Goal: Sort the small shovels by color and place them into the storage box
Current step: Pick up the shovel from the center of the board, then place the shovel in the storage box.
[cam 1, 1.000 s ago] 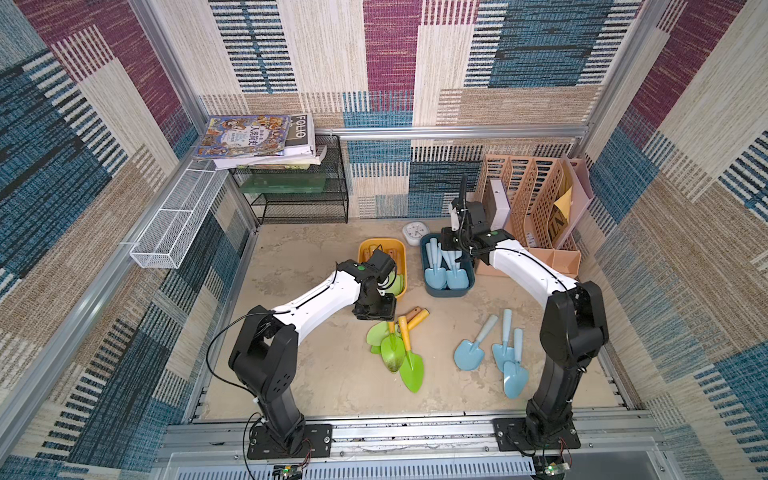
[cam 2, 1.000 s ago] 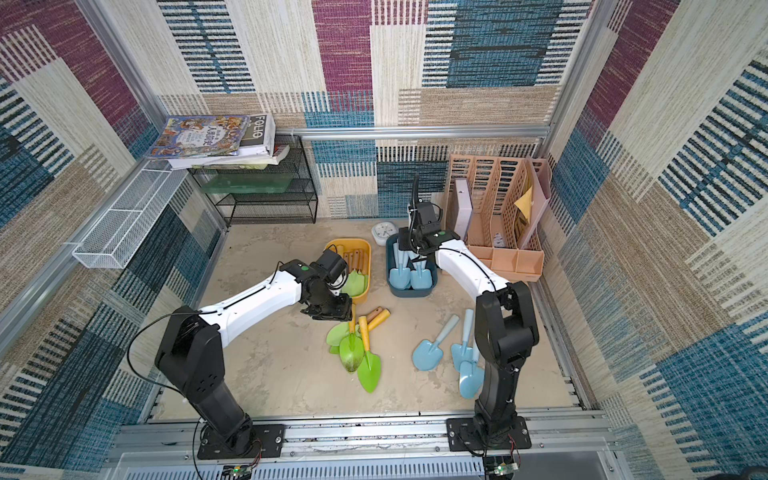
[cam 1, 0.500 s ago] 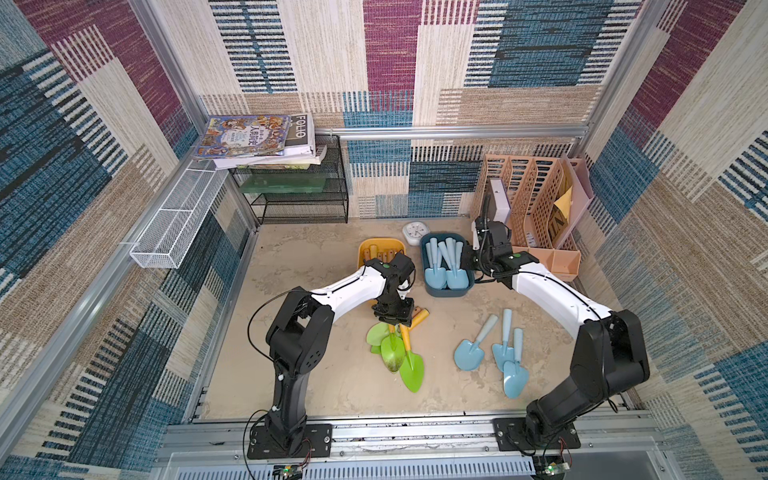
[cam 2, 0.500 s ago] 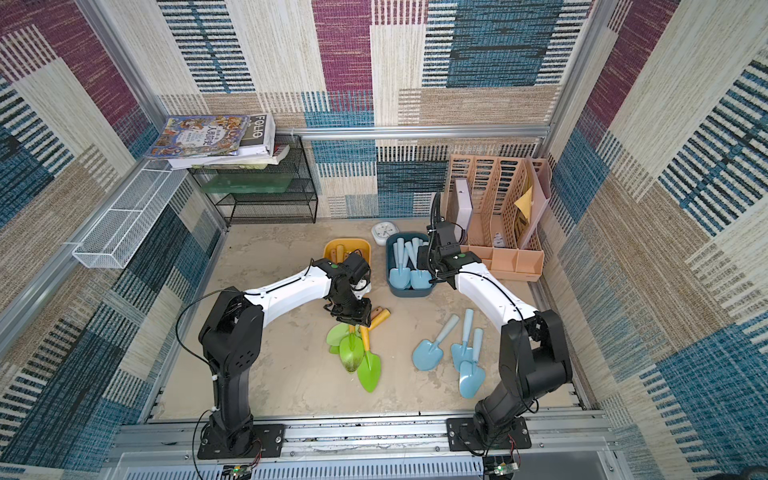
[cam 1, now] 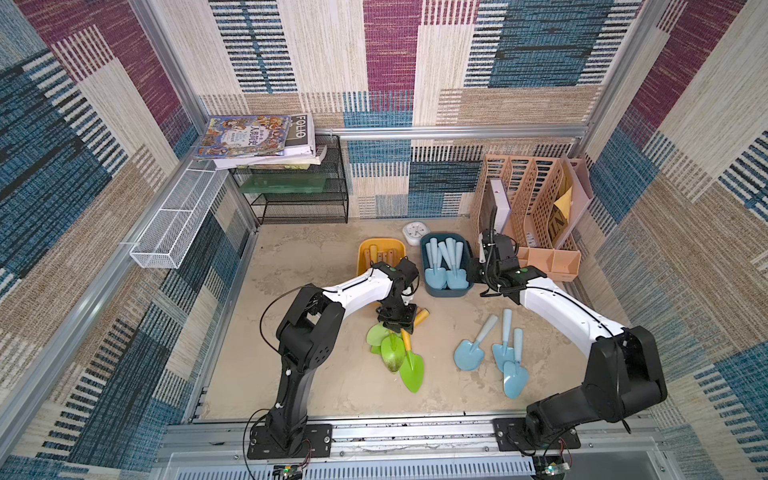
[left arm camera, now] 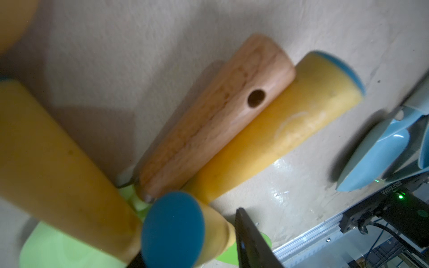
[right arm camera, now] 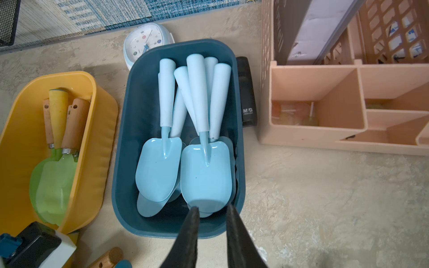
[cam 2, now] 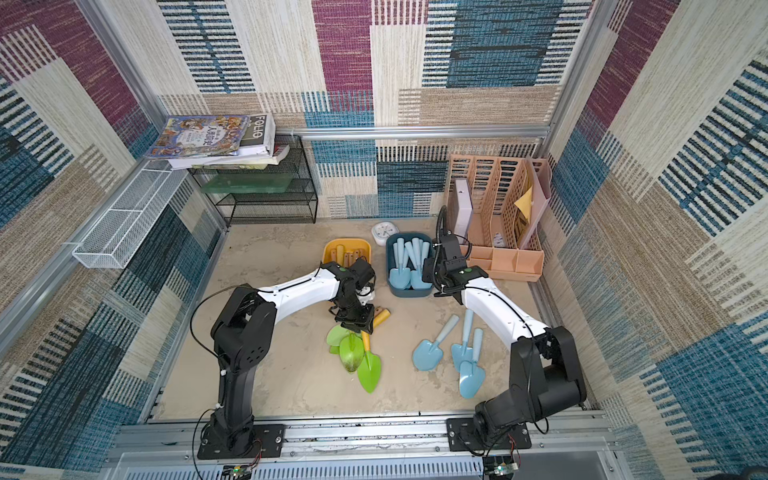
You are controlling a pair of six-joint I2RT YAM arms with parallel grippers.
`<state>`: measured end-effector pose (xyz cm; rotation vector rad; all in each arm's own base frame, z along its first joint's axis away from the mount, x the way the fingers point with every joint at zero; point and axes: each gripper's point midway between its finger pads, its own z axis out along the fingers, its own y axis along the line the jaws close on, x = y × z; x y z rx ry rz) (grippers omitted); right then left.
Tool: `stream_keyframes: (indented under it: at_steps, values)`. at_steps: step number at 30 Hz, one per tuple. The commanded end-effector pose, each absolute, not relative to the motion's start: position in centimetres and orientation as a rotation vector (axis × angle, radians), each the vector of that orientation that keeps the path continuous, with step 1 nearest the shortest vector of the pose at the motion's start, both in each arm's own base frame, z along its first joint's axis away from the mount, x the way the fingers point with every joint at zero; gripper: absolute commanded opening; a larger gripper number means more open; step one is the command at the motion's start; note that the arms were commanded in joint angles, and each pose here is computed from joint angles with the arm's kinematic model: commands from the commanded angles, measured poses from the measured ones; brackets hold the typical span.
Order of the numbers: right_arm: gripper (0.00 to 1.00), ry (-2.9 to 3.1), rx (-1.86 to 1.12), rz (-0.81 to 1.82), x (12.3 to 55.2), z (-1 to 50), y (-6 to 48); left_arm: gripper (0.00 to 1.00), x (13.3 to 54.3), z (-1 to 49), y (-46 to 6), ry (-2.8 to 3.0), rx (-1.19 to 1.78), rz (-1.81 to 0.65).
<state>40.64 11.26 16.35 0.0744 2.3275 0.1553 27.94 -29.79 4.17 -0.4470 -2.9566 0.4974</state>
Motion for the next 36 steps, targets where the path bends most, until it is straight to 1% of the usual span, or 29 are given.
stream_keyframes:
  at_steps: [1,5,6,8,10,12,13,18,25,27,31,36]
  values:
    - [0.24,2.300,0.095,0.169,40.8,16.7,11.2,0.41,27.5,3.9,-29.8,-2.933,-0.431,0.488]
    - [0.24,2.302,0.099,0.172,40.5,16.5,11.2,0.37,27.3,3.2,-30.0,-2.914,-0.421,0.481]
    - [0.24,2.302,0.100,0.173,40.4,16.5,11.2,0.34,27.3,3.0,-30.0,-2.913,-0.419,0.473]
    - [0.24,2.305,0.100,0.169,40.3,16.3,11.1,0.26,27.3,2.8,-30.1,-2.910,-0.417,0.470]
    - [0.24,2.306,0.101,0.163,40.2,16.3,10.9,0.13,27.3,2.9,-30.2,-2.911,-0.418,0.471]
    - [0.24,2.305,0.103,0.161,40.1,16.4,10.8,0.03,27.3,3.2,-30.4,-2.915,-0.432,0.482]
    - [0.24,2.303,0.104,0.159,40.0,16.5,10.7,0.00,27.4,3.4,-30.5,-2.919,-0.436,0.489]
    - [0.24,2.296,0.116,0.149,39.7,16.6,10.3,0.00,27.6,5.7,-31.7,-2.939,-0.489,0.568]
    - [0.24,2.296,0.137,0.140,39.6,16.4,9.8,0.00,29.6,12.5,-33.0,-3.027,-0.578,0.679]
    - [0.24,2.290,0.134,0.141,39.8,16.6,9.9,0.00,31.1,14.6,-32.9,-3.081,-0.588,0.692]
    - [0.24,2.279,0.125,0.121,40.3,17.4,9.7,0.00,36.3,18.7,-31.8,-3.231,-0.535,0.714]
    - [0.24,2.262,0.125,0.099,40.7,18.3,9.0,0.00,43.4,20.9,-28.1,-3.426,-0.352,0.658]
